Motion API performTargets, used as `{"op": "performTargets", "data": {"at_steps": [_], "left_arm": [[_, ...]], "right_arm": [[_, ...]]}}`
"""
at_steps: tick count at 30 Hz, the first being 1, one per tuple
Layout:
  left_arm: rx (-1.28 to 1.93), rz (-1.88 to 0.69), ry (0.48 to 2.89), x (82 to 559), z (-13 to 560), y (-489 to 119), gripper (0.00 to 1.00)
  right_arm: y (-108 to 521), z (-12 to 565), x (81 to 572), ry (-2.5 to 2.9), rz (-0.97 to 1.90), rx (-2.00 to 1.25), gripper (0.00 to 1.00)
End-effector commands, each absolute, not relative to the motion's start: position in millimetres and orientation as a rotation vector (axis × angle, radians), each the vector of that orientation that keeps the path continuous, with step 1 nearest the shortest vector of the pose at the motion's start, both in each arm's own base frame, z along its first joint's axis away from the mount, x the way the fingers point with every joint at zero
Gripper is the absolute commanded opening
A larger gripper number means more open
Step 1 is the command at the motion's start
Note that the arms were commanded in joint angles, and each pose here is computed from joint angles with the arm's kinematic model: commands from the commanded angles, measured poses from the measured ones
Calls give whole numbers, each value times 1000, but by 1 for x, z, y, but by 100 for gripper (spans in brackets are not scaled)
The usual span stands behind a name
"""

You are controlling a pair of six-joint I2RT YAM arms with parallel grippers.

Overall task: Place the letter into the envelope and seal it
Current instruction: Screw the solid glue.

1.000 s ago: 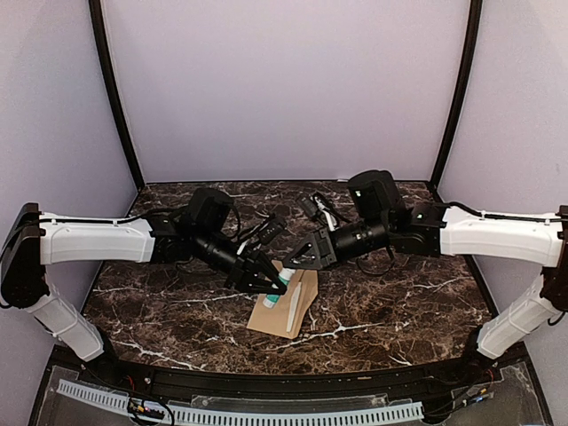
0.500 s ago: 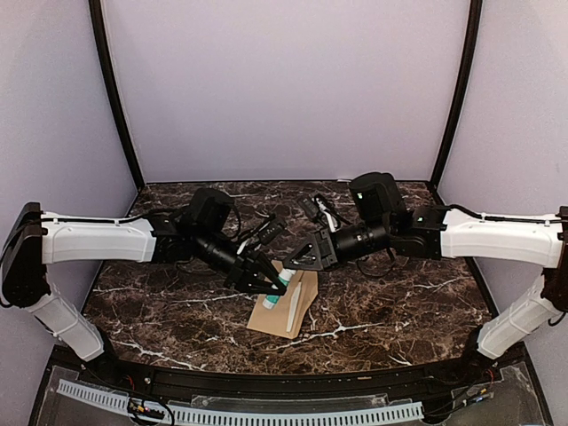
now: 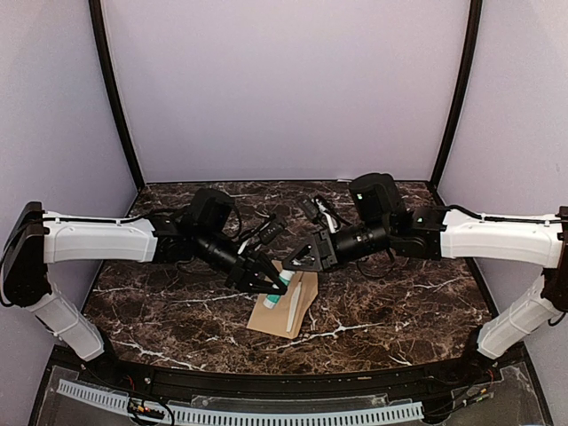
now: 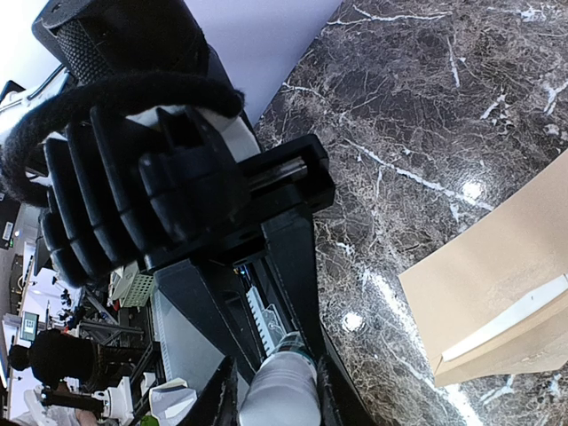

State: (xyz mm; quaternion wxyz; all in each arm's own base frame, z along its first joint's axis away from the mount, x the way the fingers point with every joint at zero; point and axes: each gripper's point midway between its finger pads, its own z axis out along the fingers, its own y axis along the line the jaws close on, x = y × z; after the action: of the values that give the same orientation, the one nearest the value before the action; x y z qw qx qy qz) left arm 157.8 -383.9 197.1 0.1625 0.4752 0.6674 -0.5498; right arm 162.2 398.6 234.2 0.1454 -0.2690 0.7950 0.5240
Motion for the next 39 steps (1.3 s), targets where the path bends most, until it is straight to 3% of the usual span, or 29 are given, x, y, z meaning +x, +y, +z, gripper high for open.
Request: {"op": "performTargets", "data": {"at_steps": [1,16,21,31,39], "left_arm": [[1313,-1534,1904,173,202,-386,0],[1311,-1543,1932,174,196,-388,0],[1313,-1539,1928,174,196,-388,0],[1333,-1552,1902,170,200,-387,0],[1274,-1478,1896,177,202,-380,0]], "right_arm": [[403,260,146,2180,1595,-848,28],[400,260,150,2179,1552,-829,25],[400,262,150,2169,1561,-832,17],[401,254,148,2192,1551,-858,19],[361,235,215,2300,1087,-512,10]]}}
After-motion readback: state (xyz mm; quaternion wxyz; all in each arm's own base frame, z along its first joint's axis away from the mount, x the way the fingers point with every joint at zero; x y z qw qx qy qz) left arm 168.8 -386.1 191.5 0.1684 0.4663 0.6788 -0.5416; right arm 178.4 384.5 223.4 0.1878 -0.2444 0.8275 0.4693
